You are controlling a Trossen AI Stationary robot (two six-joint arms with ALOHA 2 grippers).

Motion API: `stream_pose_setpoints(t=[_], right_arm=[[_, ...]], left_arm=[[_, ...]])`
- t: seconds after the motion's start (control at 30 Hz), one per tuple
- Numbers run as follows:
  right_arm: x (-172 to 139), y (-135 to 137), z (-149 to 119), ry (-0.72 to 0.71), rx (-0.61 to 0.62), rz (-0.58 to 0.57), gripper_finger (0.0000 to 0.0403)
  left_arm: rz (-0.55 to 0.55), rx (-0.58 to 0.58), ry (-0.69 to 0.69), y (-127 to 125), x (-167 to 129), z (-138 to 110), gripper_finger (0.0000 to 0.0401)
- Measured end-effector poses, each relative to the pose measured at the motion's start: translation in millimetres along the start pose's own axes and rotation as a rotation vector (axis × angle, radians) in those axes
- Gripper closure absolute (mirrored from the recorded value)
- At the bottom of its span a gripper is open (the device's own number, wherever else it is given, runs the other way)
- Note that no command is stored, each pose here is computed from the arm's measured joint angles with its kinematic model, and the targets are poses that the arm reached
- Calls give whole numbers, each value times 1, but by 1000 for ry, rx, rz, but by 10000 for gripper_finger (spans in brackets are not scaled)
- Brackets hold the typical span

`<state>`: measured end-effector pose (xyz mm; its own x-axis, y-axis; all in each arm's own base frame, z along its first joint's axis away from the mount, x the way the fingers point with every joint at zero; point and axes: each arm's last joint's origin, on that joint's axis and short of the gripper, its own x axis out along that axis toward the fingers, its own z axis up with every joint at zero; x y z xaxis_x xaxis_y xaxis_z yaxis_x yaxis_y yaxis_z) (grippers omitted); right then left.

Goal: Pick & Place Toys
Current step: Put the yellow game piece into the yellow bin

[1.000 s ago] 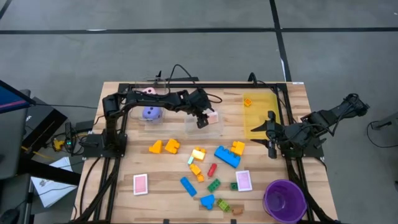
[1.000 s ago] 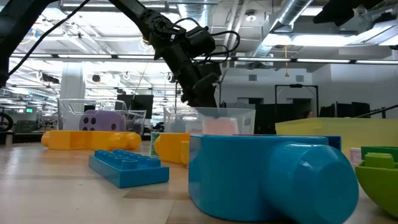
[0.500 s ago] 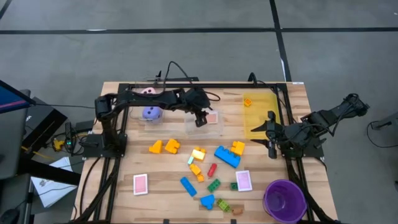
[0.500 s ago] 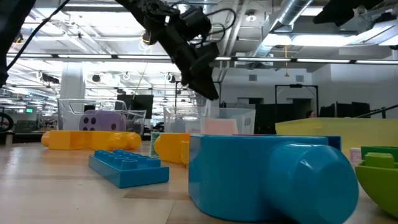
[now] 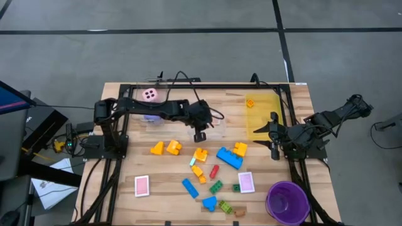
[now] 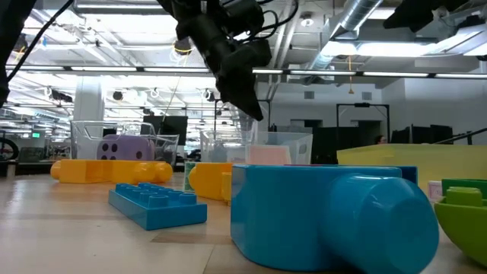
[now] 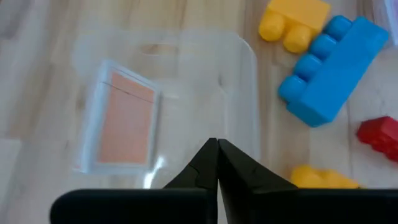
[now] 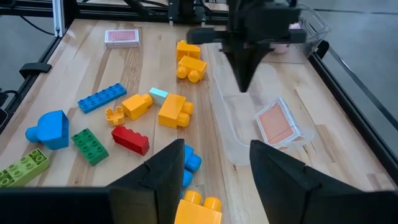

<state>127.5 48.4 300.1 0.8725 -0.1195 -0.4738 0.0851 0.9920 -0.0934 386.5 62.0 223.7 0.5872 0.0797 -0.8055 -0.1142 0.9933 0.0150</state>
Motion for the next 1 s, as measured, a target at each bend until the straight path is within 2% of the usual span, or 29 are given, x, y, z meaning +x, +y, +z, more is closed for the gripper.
stream_pose_setpoints(t=[0.27,0.37,0.63,1.0], right_arm=[[0,0,0,1,0,0,228],[0,0,0,1,3,0,228],[0,0,0,2,9,0,228],[0,0,0,2,8,0,228]], left_arm=[[-90,37,100,-30,4,-15,400],[-131,52,136,-41,10,-28,400],[-60,2,224,-37,22,-55,401],[-10,4,184,-35,23,-51,401]])
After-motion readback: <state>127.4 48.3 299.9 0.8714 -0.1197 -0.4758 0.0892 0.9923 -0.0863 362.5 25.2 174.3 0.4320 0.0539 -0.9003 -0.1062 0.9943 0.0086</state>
